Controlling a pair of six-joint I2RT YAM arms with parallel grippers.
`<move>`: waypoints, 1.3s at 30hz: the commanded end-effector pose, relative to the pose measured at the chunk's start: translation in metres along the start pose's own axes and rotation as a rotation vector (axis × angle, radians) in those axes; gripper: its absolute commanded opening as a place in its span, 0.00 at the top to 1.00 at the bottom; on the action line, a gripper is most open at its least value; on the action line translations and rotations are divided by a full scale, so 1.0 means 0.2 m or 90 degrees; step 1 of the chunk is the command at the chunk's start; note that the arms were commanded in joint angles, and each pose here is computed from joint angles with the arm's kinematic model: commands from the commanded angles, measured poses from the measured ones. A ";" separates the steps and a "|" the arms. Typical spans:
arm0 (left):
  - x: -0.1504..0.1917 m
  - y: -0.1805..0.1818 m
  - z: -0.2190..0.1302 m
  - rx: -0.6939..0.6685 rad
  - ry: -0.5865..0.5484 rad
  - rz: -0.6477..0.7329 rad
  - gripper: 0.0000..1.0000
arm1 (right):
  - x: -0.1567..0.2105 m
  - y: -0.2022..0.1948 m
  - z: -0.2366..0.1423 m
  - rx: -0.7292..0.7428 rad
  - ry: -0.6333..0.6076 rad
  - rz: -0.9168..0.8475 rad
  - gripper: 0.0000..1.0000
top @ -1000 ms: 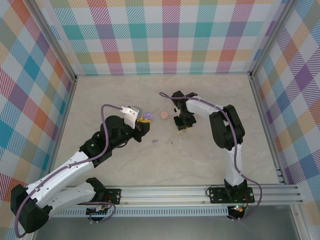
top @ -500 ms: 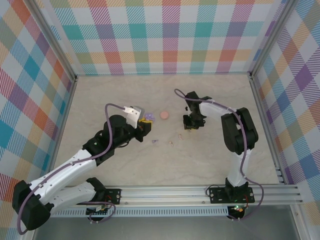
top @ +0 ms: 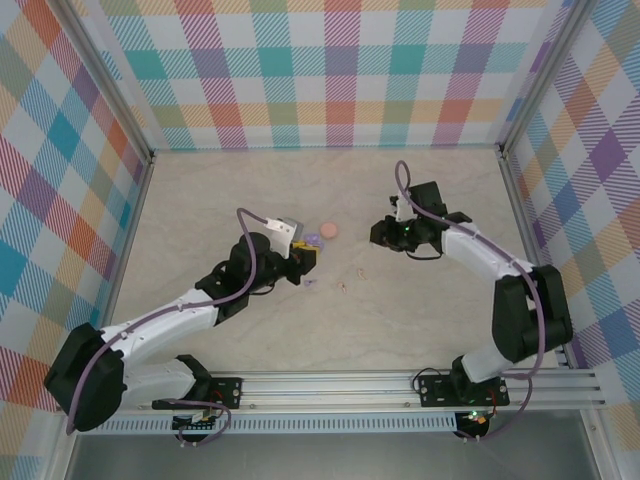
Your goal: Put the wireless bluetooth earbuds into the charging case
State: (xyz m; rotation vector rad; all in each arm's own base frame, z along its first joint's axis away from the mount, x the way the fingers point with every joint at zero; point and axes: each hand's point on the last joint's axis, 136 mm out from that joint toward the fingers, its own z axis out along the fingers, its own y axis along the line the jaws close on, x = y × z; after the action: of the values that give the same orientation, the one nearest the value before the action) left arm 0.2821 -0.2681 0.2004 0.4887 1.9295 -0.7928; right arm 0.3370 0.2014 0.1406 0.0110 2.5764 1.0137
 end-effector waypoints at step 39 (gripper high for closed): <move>-0.44 -0.66 -0.23 0.324 -0.205 0.163 0.91 | 0.29 1.16 -0.81 -0.353 -0.223 -0.363 0.77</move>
State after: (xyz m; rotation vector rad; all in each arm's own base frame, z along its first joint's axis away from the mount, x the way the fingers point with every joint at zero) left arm 0.2211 -0.3275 0.3162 0.8097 1.3935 -1.1151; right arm 0.2015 0.2768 0.3516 -0.5698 1.8789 1.3194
